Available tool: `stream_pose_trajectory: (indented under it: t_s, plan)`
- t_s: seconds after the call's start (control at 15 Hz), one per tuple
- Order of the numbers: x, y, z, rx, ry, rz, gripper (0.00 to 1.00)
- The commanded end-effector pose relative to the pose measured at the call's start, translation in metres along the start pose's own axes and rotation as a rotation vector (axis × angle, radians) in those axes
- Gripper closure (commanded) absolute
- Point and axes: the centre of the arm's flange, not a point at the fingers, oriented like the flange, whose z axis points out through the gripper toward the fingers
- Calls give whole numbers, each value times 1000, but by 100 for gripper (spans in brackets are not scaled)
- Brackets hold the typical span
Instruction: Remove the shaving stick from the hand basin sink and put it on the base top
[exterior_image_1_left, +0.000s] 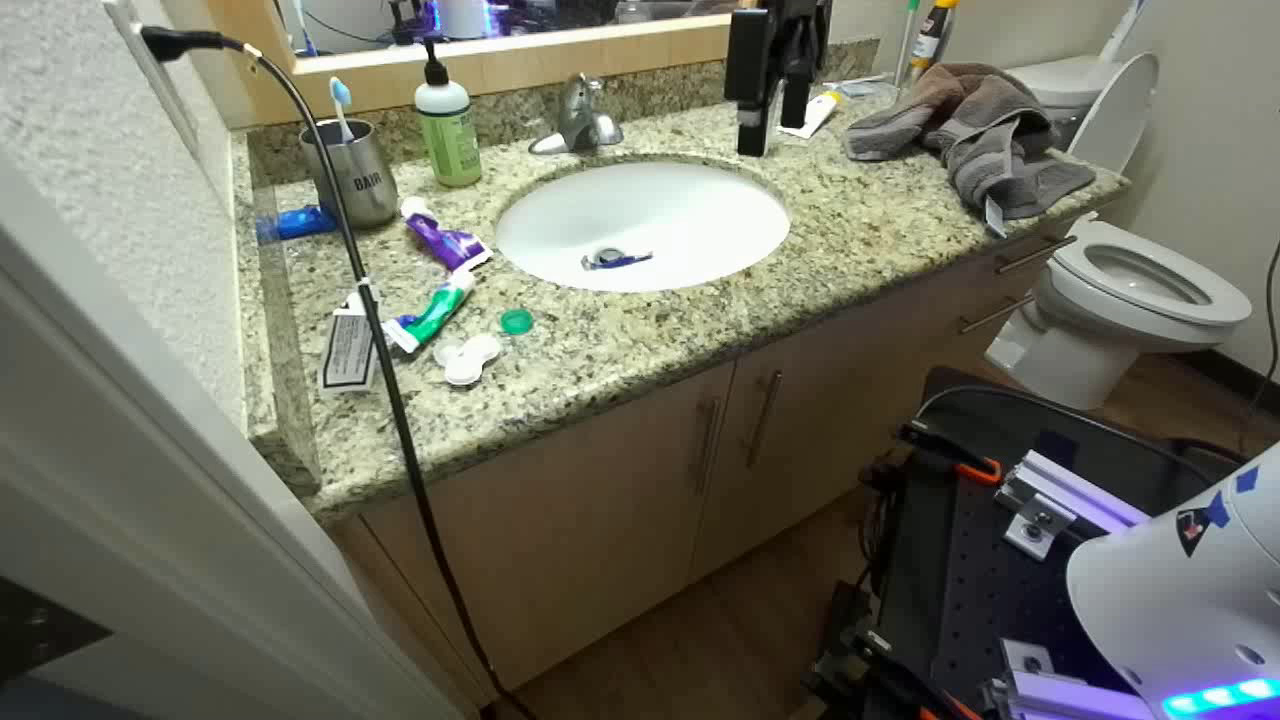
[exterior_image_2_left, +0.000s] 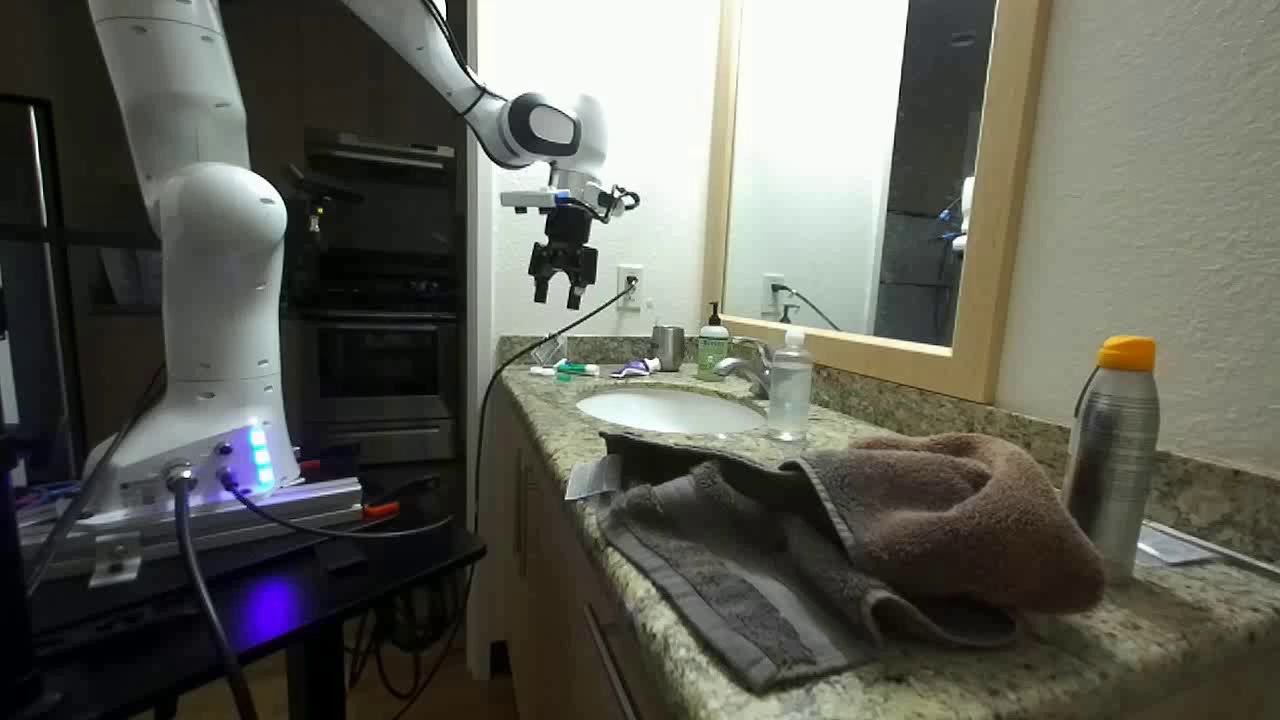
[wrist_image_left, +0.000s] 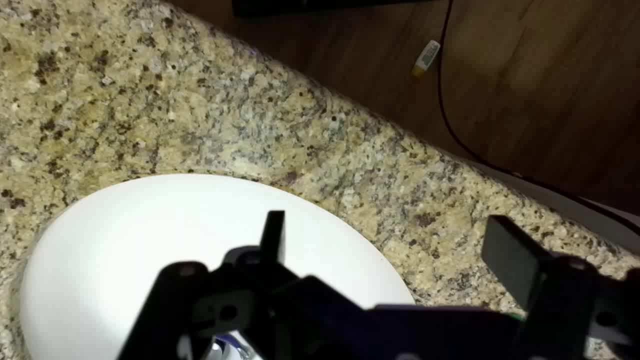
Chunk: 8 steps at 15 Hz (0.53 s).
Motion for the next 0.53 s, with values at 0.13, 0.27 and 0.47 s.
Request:
stream_pose_trajectory:
  t_s: [0.13, 0.27, 0.47]
  plan:
    - [13, -19, 9, 14, 52, 26, 0]
    - [23, -27, 8, 34, 78, 63, 0]
    - [32, -40, 6, 76, 132, 157, 0]
